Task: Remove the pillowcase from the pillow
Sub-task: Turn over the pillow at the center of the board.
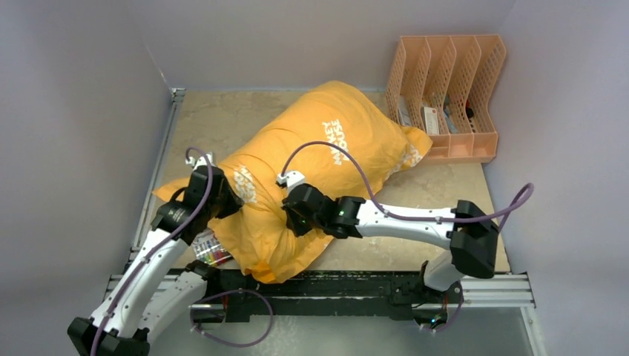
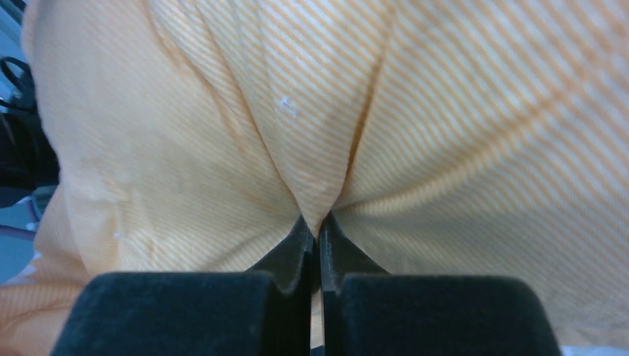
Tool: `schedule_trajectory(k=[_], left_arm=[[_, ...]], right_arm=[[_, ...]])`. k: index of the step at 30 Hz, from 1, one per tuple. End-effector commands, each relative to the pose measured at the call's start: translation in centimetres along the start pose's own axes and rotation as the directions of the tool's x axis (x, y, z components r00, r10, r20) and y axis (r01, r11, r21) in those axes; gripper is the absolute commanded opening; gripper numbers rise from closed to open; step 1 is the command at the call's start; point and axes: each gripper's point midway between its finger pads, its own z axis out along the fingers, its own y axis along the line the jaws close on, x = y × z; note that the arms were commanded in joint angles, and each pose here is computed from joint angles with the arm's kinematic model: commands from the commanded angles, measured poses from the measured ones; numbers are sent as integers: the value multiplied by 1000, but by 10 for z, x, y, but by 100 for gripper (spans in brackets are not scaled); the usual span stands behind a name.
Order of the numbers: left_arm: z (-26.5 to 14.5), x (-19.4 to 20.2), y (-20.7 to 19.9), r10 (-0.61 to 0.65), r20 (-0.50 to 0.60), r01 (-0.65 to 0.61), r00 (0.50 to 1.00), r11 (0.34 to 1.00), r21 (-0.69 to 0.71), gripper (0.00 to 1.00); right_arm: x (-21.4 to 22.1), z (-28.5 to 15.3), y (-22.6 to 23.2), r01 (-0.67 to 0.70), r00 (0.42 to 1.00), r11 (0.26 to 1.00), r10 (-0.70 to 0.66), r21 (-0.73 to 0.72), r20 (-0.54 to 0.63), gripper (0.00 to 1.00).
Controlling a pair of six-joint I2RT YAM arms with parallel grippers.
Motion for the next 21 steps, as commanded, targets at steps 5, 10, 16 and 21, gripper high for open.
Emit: schedule_trajectory(k=[5,10,16,21], left_arm=[[22,38,21,-199,-50,196,979,979,-59,0],[8,40,47,-230,15,230,973,964,-133,0],[1,41,56,-208,19,208,978,963,-171,0],[-3,31,56,-182,41,187,982,965,-186,0]], right_arm=[[8,-56,-27,-134,988,989,129,66,84,33],[-31,-109,-97,-235,954,923,159,306,254,45],[-68,-175,-205,-445,865,779,246,442,438,81],[-110,-223,-270,-519,816,696,230,496,531,99]])
